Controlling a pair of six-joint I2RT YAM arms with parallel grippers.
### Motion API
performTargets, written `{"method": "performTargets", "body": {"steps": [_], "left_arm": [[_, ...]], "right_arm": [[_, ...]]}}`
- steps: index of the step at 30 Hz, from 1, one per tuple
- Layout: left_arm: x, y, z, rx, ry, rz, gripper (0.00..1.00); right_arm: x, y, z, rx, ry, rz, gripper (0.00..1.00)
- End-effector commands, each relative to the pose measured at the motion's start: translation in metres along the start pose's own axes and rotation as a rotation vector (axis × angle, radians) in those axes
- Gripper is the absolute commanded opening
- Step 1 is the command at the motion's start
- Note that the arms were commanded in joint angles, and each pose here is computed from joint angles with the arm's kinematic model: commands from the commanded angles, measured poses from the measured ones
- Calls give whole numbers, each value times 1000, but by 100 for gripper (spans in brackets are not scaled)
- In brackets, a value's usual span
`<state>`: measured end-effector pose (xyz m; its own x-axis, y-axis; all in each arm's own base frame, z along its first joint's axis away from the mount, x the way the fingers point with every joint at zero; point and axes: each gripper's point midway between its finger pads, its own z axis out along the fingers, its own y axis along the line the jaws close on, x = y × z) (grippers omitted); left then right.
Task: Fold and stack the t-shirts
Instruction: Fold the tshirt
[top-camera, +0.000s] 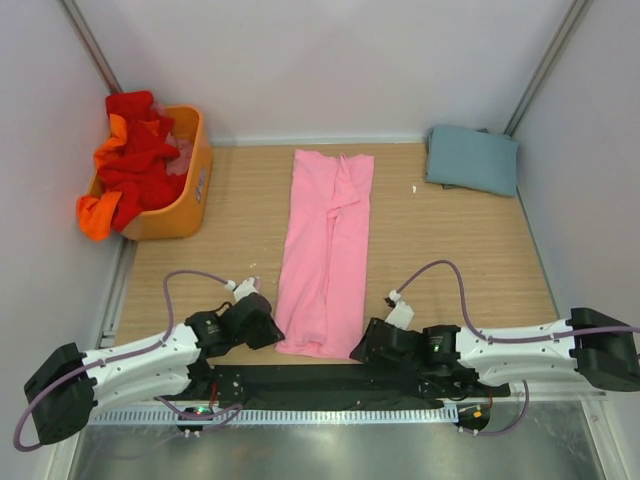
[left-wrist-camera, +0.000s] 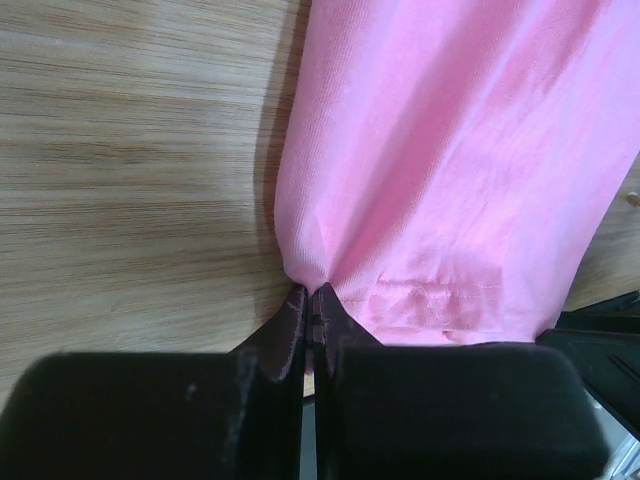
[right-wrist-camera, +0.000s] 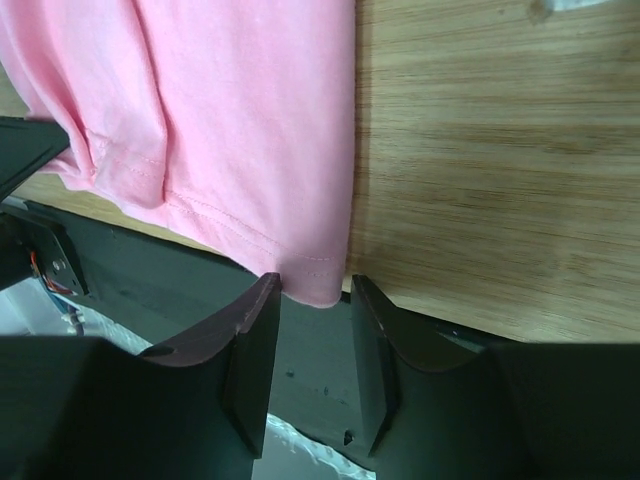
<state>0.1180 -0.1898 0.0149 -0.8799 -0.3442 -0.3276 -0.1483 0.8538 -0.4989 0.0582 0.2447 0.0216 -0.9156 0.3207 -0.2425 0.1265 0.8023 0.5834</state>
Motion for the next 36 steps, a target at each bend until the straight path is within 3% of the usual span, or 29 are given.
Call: {"method": "performTargets", "body": {"steps": [1, 5, 8, 9, 10, 17, 26, 36], "left_arm": [[12, 23, 3, -69, 35, 10, 0], [12, 24, 3, -71, 35, 11, 0], [13, 23, 3, -69, 39, 10, 0], [12, 21, 2, -65, 39, 11, 0], [12, 20, 2, -64, 39, 12, 0], [15, 15, -19, -158, 33, 86, 0], [16, -7, -38, -149, 46, 103, 0], [-37, -51, -70, -165, -86, 172, 0]], "right_arm": [[-4, -47, 6, 153, -44, -37, 40], [-1, -52, 13, 154, -39, -36, 33], [-1, -54, 16, 159, -43, -39, 17], [-2, -55, 15, 163, -46, -42, 3], [-4, -56, 14, 172, -58, -46, 1], [-31, -61, -31, 375, -150, -194, 1], [-43, -17, -43, 317, -192, -263, 1], [-102, 33, -60, 307, -278, -304, 1]]}}
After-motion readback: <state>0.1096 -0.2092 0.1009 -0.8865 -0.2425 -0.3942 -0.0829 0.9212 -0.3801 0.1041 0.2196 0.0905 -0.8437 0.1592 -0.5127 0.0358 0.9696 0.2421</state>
